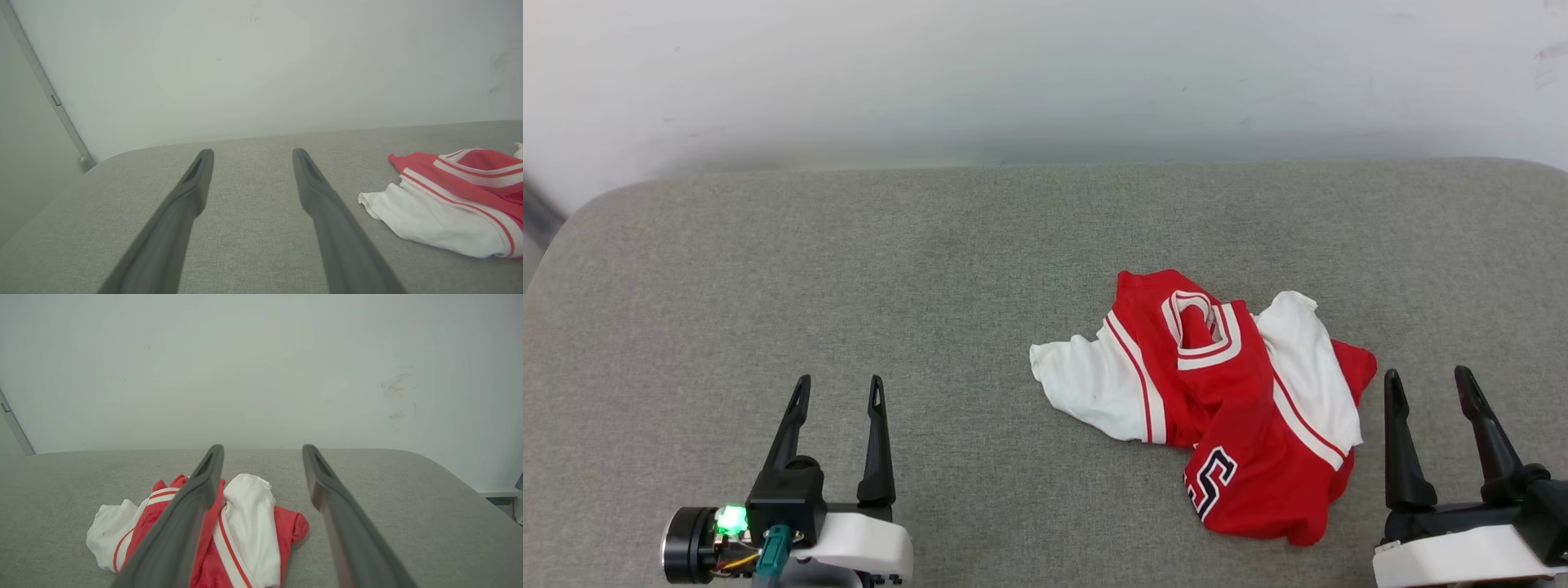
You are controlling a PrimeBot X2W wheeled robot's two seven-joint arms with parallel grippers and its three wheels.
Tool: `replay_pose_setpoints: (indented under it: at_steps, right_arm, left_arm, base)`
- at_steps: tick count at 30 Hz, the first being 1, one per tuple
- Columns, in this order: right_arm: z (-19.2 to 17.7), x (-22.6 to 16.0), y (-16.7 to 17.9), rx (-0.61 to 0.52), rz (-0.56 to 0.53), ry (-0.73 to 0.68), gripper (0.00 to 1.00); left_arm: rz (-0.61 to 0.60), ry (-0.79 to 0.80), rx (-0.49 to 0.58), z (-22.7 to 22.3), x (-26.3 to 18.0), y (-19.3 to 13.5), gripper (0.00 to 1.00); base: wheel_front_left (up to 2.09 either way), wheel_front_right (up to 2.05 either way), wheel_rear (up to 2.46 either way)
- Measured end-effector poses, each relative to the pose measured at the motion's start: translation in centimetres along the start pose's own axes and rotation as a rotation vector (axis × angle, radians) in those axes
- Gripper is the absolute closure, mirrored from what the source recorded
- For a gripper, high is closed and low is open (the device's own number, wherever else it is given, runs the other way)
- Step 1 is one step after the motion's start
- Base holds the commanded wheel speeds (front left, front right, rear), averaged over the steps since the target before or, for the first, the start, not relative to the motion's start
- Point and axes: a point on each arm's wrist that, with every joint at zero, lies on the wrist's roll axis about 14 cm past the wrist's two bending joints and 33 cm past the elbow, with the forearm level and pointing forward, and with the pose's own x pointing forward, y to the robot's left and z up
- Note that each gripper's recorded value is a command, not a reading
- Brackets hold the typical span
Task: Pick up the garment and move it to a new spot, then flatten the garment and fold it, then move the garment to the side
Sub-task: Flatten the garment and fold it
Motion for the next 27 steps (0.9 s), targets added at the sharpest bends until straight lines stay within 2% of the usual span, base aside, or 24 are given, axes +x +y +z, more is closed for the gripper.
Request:
replay_pose_setpoints:
  at_steps: [15,19,24,26,27]
  right_arm:
    - [-0.1,-0.3,0.1,0.004,0.002,0.004,0.00]
    - [-0.4,-0.1,0.2,0.005,0.005,0.012,0.00]
    - [-0.6,0.2,0.2,0.005,0.004,0.016,0.00]
    - [-0.9,0.3,0.0,0.004,-0.001,0.023,0.00]
    - [-1.1,0.8,-0.5,0.000,-0.013,0.027,0.00]
  left_arm:
    - [-0.027,0.014,-0.006,-0.5,-0.2,0.0,0.00]
    - [-0.079,-0.138,0.030,4.2,4.2,0.4,0.00]
    - [-0.158,-0.252,0.067,8.1,8.1,0.0,0.00]
    - [-0.210,-0.264,0.090,8.6,9.4,-0.6,0.00]
    - [-0.294,-0.252,0.149,9.0,12.3,-2.3,0.00]
  base:
    - [0.00,0.00,0.00]
    - [0.00,0.00,0.00]
    - [0.00,0.00,0.00]
    - [0.00,0.00,0.00]
    - [0.00,0.00,0.00]
